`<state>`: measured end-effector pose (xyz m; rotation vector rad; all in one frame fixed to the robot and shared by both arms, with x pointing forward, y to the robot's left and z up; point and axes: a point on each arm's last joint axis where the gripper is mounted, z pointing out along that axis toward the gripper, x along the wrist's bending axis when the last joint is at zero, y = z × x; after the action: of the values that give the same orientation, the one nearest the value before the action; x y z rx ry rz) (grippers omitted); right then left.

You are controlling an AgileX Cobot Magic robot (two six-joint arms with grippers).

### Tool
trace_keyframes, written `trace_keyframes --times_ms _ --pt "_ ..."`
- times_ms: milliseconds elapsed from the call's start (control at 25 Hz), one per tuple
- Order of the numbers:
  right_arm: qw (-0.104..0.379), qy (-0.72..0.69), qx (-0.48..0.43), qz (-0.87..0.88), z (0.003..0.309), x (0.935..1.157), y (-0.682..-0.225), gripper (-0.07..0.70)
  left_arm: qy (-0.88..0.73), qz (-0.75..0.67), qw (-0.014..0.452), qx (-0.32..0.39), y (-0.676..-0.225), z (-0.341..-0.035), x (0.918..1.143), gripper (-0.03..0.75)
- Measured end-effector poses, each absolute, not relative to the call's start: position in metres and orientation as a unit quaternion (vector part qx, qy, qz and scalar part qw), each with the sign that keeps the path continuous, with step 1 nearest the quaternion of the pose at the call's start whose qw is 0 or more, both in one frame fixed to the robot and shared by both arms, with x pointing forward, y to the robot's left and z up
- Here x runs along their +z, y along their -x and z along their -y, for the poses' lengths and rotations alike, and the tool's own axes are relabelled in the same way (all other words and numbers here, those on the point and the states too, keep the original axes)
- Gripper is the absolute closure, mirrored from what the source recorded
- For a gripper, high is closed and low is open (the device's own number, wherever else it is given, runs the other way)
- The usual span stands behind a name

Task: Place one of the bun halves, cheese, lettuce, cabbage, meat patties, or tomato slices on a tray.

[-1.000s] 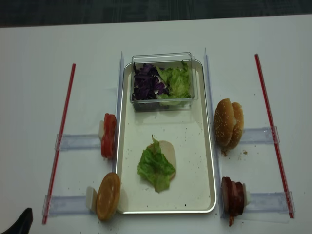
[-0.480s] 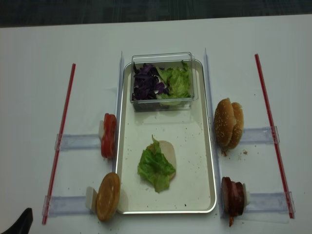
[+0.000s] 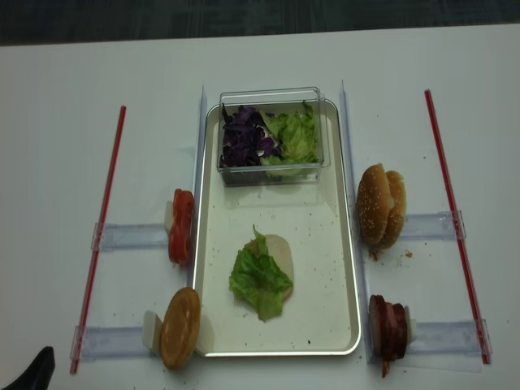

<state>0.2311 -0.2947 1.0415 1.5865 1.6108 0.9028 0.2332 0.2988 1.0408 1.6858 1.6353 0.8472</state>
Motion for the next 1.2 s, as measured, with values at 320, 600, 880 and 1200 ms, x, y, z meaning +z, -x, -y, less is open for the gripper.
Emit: trace_keyframes --times_ms 320,600,880,1200 --pt "0.346 -0.612 0.348 -0.62 0.2947 1.0415 -0.2311 0.06 -0.64 -0.621 0.317 0.322 -0.2332 -0.2988 1.0408 0.15" --pt "0.346 -0.612 0.348 -0.62 0.2947 1.0415 -0.2311 0.06 -0.64 -0.621 0.317 0.322 -0.2332 -0.2988 1.0408 0.15" --pt "0.345 -0.612 0.35 -0.62 0.2944 1.0415 -0.2311 0.06 -0.64 -0.621 0.317 0.322 -0.2332 -0.2988 1.0408 0.15" --pt "0.345 -0.612 0.35 -0.62 0.2944 1.0415 -0.2311 0.06 -0.64 -0.621 0.317 0.322 -0.2332 -0.2988 1.0408 0.15"
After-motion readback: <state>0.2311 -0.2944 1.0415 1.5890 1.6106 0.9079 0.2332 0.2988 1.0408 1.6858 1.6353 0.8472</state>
